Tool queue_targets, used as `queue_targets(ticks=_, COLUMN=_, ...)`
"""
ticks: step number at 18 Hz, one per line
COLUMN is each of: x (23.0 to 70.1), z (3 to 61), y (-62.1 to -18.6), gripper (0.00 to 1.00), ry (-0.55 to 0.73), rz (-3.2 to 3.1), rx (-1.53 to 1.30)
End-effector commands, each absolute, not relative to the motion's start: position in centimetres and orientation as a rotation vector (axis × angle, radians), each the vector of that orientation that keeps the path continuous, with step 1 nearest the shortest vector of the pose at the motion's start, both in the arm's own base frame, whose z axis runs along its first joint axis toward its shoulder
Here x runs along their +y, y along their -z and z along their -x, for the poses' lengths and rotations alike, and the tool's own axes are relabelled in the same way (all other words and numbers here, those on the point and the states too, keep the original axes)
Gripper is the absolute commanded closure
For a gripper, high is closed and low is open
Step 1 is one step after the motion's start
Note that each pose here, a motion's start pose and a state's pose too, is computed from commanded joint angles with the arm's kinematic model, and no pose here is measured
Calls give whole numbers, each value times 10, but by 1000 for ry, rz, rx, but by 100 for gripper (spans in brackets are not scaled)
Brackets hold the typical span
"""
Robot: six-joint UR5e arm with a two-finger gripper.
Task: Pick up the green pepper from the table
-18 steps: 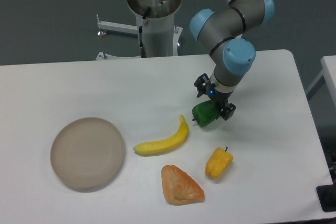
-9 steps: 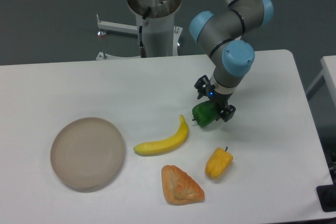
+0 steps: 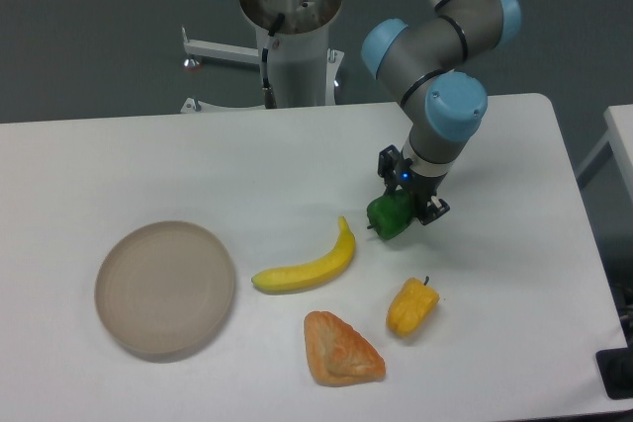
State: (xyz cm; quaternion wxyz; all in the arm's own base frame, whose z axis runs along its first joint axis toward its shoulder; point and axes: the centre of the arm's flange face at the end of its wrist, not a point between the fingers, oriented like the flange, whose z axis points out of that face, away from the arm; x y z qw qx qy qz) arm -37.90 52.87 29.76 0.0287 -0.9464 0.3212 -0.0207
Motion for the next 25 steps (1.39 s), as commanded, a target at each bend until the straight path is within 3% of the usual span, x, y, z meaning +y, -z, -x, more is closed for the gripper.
queue_targets(ticks=10, x=572, z=436, y=-348, gripper=65, ry=-183, rz=2912, rx=1019)
queue_targets(ticks=25, x=588, z=457, y=-360, gripper=64, ry=-232, rz=2934, rx=1023)
